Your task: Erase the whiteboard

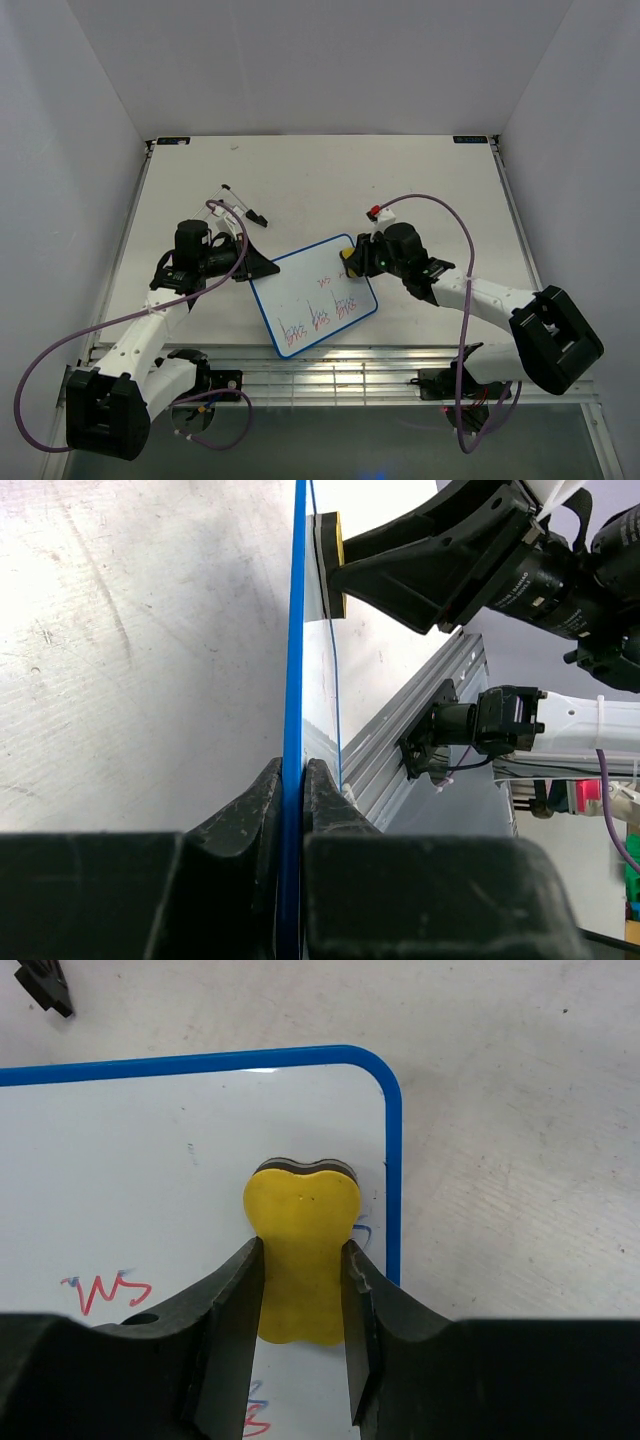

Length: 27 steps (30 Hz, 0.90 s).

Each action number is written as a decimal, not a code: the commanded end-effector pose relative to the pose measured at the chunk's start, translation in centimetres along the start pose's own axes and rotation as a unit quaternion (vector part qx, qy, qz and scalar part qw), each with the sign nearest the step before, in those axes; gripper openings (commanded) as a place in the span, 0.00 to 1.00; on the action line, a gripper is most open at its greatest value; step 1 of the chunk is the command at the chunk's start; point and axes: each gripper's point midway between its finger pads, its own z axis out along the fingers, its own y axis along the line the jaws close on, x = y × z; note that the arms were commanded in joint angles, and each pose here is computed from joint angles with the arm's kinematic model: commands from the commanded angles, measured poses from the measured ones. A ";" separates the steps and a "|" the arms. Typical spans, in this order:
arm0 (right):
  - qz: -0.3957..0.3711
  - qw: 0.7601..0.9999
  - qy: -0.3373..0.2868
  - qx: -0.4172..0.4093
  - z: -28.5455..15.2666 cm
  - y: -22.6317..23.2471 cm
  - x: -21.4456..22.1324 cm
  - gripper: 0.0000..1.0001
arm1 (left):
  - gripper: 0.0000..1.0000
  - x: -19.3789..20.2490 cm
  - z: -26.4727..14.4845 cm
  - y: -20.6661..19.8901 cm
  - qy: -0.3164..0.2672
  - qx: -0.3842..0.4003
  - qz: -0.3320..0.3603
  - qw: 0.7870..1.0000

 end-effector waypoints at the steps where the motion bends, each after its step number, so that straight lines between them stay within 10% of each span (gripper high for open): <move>1: -0.026 0.999 0.024 0.002 -0.2 -1.5 1.9 0.32 | 0.00 -0.7 -0.4 -2.0 -0.002 0.038 0.081 0.996; 18: -0.086 0.976 -0.064 -0.188 -3.4 17.9 1.7 0.31 | 0.00 -0.6 -0.1 -0.6 -0.007 0.009 0.058 0.998; 27: -0.101 0.985 -0.089 -0.111 -1.9 22.1 1.5 0.31 | 0.00 -0.5 0.0 0.1 -0.012 -0.011 0.048 0.999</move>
